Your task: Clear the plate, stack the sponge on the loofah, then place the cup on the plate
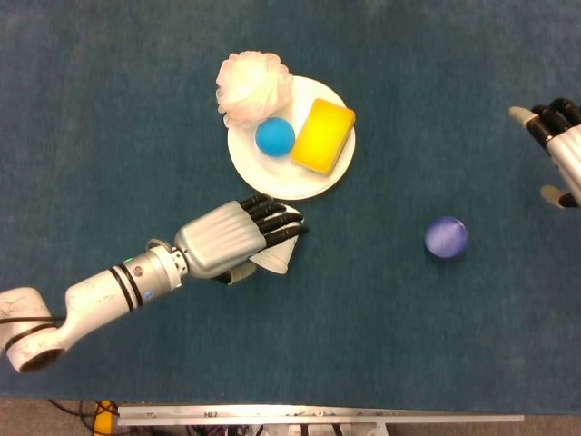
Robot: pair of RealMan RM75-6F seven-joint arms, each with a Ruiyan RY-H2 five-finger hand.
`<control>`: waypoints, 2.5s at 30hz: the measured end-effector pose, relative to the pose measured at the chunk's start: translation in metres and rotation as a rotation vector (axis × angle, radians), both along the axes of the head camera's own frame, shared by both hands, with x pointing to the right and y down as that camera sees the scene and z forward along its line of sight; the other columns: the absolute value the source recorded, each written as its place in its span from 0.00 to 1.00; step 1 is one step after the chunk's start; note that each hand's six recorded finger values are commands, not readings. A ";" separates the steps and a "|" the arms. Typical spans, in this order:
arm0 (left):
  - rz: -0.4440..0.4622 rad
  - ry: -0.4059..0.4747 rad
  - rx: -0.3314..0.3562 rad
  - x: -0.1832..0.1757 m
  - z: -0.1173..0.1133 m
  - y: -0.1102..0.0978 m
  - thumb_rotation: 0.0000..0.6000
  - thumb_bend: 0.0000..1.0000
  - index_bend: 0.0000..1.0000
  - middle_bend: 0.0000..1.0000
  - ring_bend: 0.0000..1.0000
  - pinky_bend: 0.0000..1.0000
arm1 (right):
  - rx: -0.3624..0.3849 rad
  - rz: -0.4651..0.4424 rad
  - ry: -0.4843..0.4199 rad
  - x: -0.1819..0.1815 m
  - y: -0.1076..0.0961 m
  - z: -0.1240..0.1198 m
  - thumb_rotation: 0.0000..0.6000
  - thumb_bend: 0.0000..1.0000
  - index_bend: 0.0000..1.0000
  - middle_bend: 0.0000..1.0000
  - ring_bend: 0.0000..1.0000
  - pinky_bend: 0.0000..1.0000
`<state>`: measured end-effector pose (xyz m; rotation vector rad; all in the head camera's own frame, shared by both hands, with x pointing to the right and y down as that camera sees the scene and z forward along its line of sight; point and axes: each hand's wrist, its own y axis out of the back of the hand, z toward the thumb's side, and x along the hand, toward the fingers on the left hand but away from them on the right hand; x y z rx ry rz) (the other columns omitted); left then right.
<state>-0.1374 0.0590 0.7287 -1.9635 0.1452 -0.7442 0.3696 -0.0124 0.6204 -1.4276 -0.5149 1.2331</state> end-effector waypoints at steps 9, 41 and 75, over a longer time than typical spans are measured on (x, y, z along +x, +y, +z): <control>-0.057 -0.012 -0.018 0.005 0.012 0.000 1.00 0.41 0.04 0.07 0.09 0.11 | -0.008 0.017 0.002 0.010 0.000 0.001 1.00 0.00 0.19 0.31 0.24 0.40; -0.147 0.066 -0.119 0.034 0.022 -0.002 1.00 0.41 0.28 0.29 0.32 0.28 | -0.023 0.054 -0.005 0.024 0.000 0.003 1.00 0.00 0.19 0.31 0.24 0.40; -0.293 -0.044 -0.074 -0.084 0.001 -0.018 1.00 0.41 0.44 0.45 0.48 0.50 | -0.030 0.051 -0.030 0.015 -0.001 0.003 1.00 0.00 0.19 0.31 0.24 0.40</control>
